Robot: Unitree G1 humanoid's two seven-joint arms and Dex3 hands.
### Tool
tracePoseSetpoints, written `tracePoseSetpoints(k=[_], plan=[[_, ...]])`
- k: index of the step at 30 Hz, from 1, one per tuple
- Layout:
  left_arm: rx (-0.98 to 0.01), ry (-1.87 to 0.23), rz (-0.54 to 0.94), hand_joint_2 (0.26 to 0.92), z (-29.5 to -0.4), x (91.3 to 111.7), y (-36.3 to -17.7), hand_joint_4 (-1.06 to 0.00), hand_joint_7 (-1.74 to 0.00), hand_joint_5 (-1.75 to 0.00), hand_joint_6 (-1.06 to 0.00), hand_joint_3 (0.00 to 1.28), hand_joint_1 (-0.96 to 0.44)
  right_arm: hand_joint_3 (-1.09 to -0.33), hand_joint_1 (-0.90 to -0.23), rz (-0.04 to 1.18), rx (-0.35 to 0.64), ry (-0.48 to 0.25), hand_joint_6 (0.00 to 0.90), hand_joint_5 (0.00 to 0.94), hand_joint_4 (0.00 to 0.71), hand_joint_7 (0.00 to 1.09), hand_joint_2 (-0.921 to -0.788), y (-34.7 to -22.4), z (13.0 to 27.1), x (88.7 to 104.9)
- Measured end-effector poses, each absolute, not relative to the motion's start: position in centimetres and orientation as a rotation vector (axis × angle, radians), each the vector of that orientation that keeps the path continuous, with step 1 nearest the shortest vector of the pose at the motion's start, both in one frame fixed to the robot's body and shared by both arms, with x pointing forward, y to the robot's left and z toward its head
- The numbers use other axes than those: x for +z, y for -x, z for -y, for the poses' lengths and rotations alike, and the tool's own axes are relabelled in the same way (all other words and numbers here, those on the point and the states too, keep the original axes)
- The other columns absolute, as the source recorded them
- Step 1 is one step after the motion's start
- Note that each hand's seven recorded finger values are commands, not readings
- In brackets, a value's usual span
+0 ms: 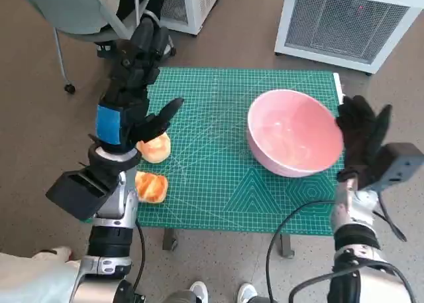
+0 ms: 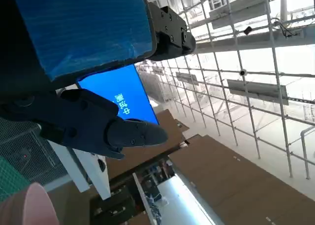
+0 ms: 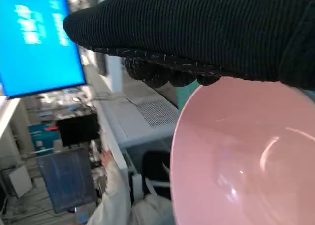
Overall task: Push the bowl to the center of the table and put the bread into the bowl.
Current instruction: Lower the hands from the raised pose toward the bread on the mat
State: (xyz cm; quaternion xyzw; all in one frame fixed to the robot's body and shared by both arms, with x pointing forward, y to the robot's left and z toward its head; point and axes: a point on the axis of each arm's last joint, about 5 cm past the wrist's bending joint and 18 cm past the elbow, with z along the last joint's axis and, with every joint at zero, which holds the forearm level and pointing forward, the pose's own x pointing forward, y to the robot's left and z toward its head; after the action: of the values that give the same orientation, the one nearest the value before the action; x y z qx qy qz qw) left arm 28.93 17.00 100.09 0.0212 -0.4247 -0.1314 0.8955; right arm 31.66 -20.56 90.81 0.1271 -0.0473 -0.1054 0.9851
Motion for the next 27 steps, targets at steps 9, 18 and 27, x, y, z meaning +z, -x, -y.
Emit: tracePoseSetpoints(k=[9, 18, 27], plan=[[-0.269, -0.043, 0.875, 0.921, -17.1, 99.9, -28.9, -0.25, -0.02, 0.00, -0.33, 0.26, -0.33, -0.817, -0.474, 0.070, -0.189, -0.337, 0.072, 0.017, 0.293, 0.59, -0.921, -32.5, 18.6, 91.4], [-0.264, -0.047, 0.864, 0.921, -17.4, 99.6, -28.7, -0.25, -0.02, 0.00, -0.33, 0.26, -0.33, -0.759, -0.491, 0.085, -0.160, -0.414, 0.089, 0.008, 0.286, 0.65, -0.921, -33.4, 16.9, 92.5], [-0.255, -0.051, 0.851, 0.921, -17.7, 99.2, -28.5, -0.25, -0.02, 0.00, -0.33, 0.25, -0.34, -0.768, -0.492, 0.051, -0.129, -0.432, 0.061, 0.005, 0.283, 0.66, -0.921, -33.5, 15.5, 92.5]])
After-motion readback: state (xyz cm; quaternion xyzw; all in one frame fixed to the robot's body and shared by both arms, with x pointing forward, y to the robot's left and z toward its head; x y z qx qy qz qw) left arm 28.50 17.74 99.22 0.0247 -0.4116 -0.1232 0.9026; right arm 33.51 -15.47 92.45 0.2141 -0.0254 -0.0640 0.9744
